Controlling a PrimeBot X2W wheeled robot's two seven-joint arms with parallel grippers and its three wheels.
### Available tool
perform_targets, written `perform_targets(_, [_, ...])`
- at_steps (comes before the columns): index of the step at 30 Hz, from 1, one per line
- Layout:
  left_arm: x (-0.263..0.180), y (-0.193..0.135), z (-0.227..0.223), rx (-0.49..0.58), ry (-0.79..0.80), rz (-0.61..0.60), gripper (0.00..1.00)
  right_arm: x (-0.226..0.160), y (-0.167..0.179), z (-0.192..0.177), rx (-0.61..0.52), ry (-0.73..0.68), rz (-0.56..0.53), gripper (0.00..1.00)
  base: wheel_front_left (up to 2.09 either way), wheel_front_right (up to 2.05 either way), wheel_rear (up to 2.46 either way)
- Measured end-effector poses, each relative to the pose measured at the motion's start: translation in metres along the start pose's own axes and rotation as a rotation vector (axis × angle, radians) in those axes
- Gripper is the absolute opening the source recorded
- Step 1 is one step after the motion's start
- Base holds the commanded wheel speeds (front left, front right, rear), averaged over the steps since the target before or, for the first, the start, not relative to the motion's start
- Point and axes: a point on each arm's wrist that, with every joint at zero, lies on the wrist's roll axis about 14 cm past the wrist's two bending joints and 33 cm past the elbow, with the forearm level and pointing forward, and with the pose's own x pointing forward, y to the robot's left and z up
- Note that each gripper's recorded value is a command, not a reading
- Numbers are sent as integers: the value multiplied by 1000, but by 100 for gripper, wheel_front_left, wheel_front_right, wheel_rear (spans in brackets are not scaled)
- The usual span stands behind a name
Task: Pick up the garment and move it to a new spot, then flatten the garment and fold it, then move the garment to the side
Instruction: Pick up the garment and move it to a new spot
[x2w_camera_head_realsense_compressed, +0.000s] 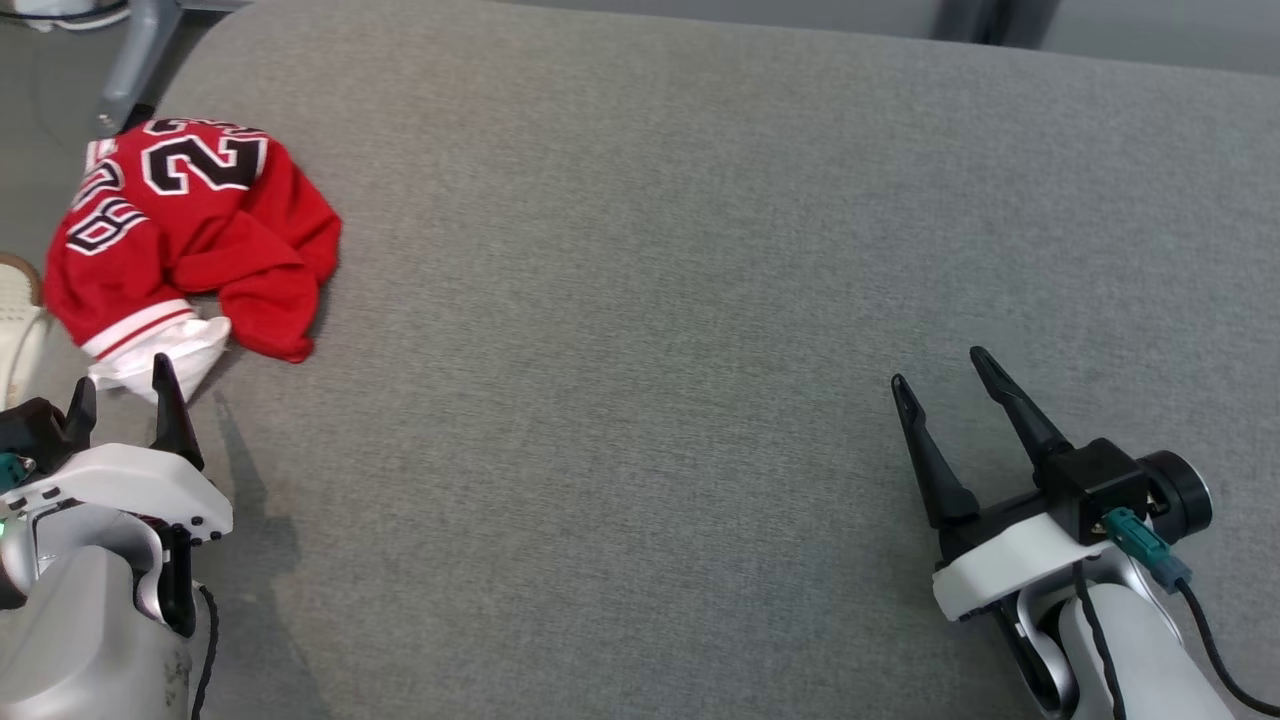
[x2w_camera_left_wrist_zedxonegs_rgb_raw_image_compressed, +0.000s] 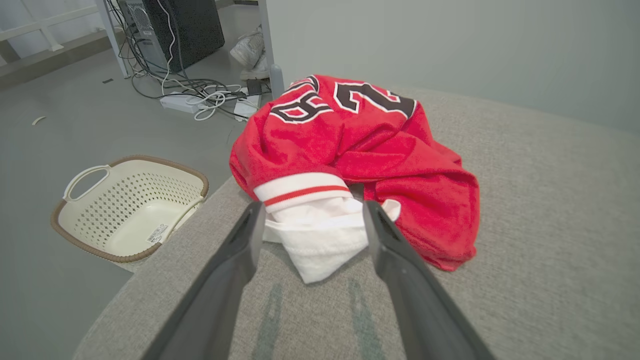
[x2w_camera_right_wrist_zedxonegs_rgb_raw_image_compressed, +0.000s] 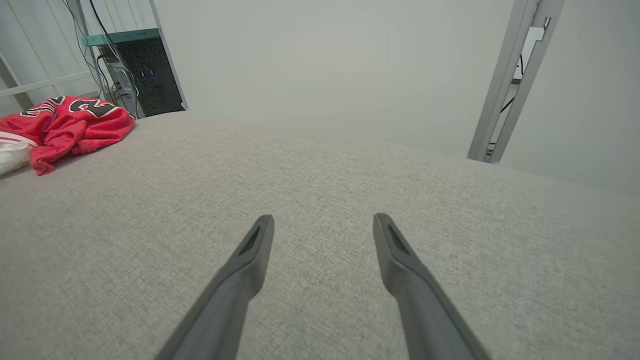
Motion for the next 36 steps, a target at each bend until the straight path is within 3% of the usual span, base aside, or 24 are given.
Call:
perform_targets(9, [36, -23, -45, 53, 189, -11, 100, -24, -53, -24, -11, 61, -128, 100, 0, 0, 0])
perform_targets(10, [38, -25, -50, 50, 206, -5, 55, -26, -58, -25, -13, 65, -143, 100, 0, 0, 0])
perform_targets(11, [39, -26, -54, 56, 219, -4, 0, -29, -63, -27, -14, 70, -156, 100, 0, 0, 0])
perform_targets(16, [47, -36, -45, 57, 193, -17, 0, -35, -73, -24, -14, 65, -194, 100, 0, 0, 0])
perform_targets(26, [50, -79, 72, 79, -150, -204, 0, -46, -58, 4, 29, 1, -221, 100, 0, 0, 0])
perform_targets(31, [29, -132, 133, 109, -321, -368, 0, -62, -56, 17, 38, -26, -250, 100, 0, 0, 0])
perform_targets(36, [-14, -210, 158, 69, -411, -568, 0, -83, -57, 27, 38, -45, -289, 100, 0, 0, 0])
